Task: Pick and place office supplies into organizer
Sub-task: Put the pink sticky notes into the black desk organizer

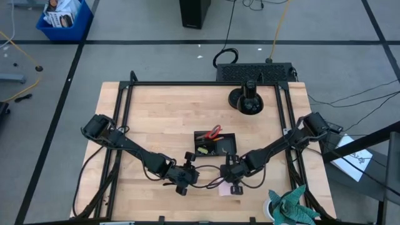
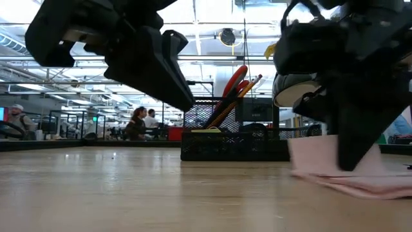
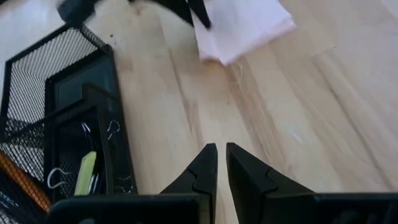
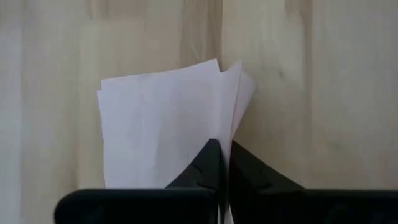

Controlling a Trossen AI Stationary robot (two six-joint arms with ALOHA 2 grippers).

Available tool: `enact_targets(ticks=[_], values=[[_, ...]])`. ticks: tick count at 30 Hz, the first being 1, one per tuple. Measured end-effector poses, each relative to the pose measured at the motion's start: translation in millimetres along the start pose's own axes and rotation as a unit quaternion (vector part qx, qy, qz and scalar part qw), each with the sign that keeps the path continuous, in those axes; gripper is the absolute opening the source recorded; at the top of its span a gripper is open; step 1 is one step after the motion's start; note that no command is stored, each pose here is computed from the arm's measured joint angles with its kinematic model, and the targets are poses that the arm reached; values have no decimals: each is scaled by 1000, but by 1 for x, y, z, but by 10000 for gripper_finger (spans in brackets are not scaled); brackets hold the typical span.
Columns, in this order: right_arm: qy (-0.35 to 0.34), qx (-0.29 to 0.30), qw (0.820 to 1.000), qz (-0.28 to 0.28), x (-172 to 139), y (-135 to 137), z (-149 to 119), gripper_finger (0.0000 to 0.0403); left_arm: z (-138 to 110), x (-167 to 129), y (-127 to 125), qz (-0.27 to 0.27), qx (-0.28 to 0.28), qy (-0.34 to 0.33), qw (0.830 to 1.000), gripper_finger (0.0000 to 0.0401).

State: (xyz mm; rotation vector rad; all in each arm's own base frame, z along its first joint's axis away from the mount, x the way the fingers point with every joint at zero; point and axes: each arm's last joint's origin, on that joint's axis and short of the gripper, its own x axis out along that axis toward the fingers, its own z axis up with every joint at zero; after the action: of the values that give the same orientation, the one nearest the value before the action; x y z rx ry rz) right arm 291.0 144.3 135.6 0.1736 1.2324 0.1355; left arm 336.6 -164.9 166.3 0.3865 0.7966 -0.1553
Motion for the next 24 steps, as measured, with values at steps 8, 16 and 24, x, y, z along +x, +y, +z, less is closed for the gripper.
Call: enact_targets(ticks=[8,16,24], values=[[-57,-2,998,-2,-53,2,2,2,-1,0,0,0,-1,0,1000,42],[-107,-6,994,-21,-91,-6,2,1,-2,0,0,0,4,4,1000,42],[-121,-12,992,-41,-115,-24,2,1,-2,0,0,5,11,8,1000,42]])
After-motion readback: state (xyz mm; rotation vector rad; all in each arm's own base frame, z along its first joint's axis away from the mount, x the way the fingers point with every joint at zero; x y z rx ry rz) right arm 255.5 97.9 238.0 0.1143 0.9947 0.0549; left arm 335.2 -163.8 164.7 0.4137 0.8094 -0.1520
